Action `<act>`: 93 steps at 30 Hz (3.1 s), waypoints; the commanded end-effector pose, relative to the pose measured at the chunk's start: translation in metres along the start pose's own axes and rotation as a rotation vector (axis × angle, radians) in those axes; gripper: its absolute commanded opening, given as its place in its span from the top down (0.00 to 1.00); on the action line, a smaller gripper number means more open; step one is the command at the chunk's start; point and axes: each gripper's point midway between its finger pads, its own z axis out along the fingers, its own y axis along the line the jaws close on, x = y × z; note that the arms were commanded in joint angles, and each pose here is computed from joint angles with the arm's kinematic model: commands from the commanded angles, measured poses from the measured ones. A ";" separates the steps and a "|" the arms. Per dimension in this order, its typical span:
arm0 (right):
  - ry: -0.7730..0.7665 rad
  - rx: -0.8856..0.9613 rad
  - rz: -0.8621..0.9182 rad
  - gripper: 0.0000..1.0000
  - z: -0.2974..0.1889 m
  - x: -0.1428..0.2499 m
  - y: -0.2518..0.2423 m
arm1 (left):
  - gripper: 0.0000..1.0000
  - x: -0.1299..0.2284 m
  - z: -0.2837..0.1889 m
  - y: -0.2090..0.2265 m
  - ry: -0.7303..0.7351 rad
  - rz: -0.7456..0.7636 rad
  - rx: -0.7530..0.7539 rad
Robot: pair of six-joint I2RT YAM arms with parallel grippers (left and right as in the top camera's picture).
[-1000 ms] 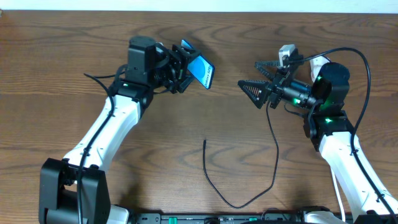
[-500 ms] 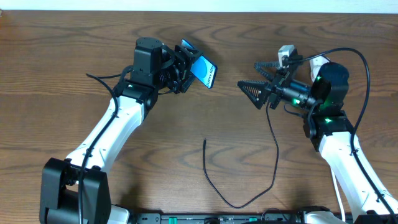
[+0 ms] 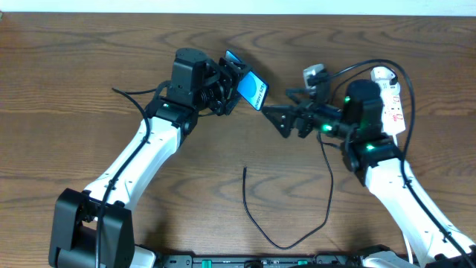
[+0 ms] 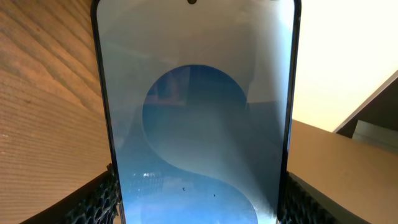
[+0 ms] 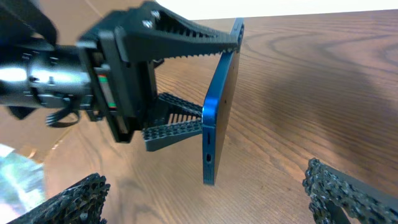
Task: Plug charger to phone and switch on socket
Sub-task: 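Close the right gripper on the phone's side edge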
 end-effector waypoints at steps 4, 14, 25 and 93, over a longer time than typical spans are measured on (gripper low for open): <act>-0.023 0.150 -0.017 0.01 0.012 -0.003 -0.014 | 0.93 0.000 -0.009 -0.013 -0.021 0.035 0.030; -0.024 0.211 0.023 0.01 0.013 0.000 -0.023 | 0.93 0.005 -0.007 -0.009 -0.008 0.013 0.012; -0.031 0.216 0.065 0.01 0.016 0.000 -0.026 | 0.92 0.015 -0.004 -0.009 0.009 -0.004 0.009; -0.036 0.229 0.132 0.42 0.017 0.002 -0.027 | 0.93 0.072 0.013 -0.027 0.083 -0.015 0.059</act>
